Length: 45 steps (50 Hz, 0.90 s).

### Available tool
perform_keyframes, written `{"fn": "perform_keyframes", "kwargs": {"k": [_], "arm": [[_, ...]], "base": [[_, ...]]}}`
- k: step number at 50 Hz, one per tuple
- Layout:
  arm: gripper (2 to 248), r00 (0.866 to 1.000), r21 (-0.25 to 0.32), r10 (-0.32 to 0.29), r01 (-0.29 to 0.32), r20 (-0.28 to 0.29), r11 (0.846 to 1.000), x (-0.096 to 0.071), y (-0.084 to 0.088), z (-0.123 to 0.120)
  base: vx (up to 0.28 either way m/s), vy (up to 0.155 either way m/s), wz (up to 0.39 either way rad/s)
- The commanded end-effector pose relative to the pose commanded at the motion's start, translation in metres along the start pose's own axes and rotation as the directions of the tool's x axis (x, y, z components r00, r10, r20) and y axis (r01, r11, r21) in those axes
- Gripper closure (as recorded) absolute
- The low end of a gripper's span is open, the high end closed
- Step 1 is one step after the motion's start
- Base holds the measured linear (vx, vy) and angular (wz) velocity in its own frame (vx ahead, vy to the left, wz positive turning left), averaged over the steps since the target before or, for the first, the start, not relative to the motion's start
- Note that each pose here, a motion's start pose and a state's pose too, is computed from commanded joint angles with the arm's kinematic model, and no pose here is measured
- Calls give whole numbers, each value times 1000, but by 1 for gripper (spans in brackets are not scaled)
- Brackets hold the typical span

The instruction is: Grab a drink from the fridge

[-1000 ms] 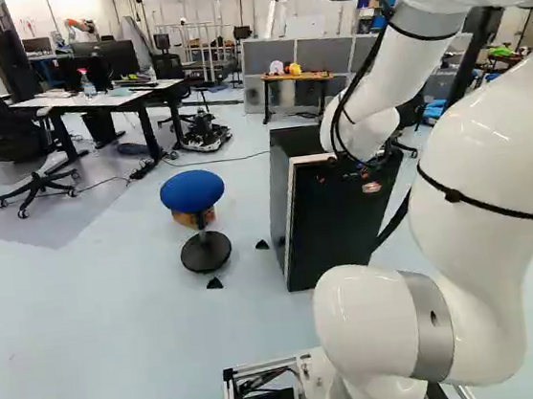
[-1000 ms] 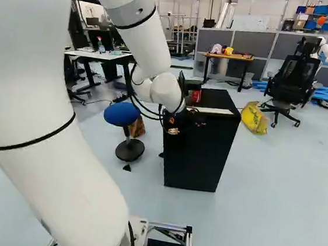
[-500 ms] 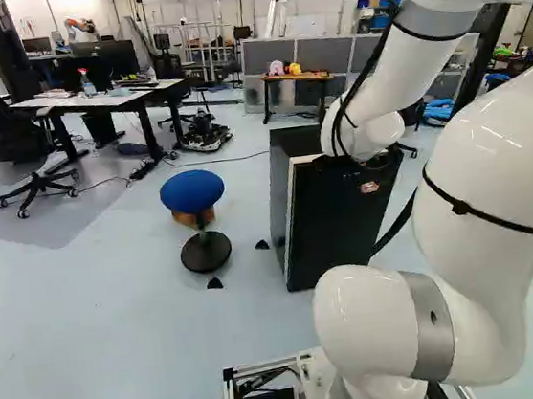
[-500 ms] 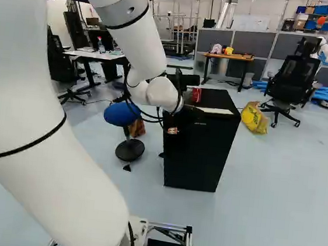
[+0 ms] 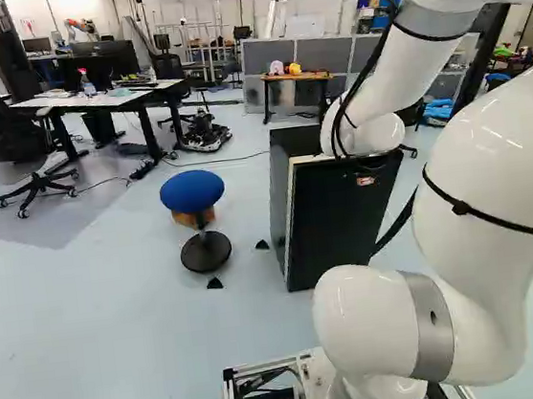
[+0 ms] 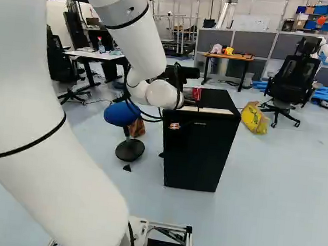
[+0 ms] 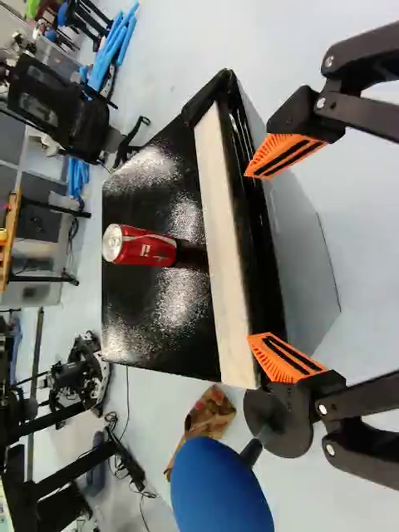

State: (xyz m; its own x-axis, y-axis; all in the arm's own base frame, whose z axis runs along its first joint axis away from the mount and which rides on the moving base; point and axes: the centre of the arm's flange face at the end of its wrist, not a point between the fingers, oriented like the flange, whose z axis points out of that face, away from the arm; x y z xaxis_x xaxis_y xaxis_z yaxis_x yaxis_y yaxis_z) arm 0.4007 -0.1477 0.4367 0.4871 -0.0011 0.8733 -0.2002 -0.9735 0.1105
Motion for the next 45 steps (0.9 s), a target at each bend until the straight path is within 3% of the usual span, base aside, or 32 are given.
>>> {"fn": "perform_keyframes", "kwargs": {"k": [19, 45], "arm": [[3, 994, 3, -1, 2, -111, 1000, 13, -1, 4], [3, 983, 7, 8, -7, -181, 1000, 32, -2, 26]], "base": [[0, 0, 0], [0, 0, 0]]}}
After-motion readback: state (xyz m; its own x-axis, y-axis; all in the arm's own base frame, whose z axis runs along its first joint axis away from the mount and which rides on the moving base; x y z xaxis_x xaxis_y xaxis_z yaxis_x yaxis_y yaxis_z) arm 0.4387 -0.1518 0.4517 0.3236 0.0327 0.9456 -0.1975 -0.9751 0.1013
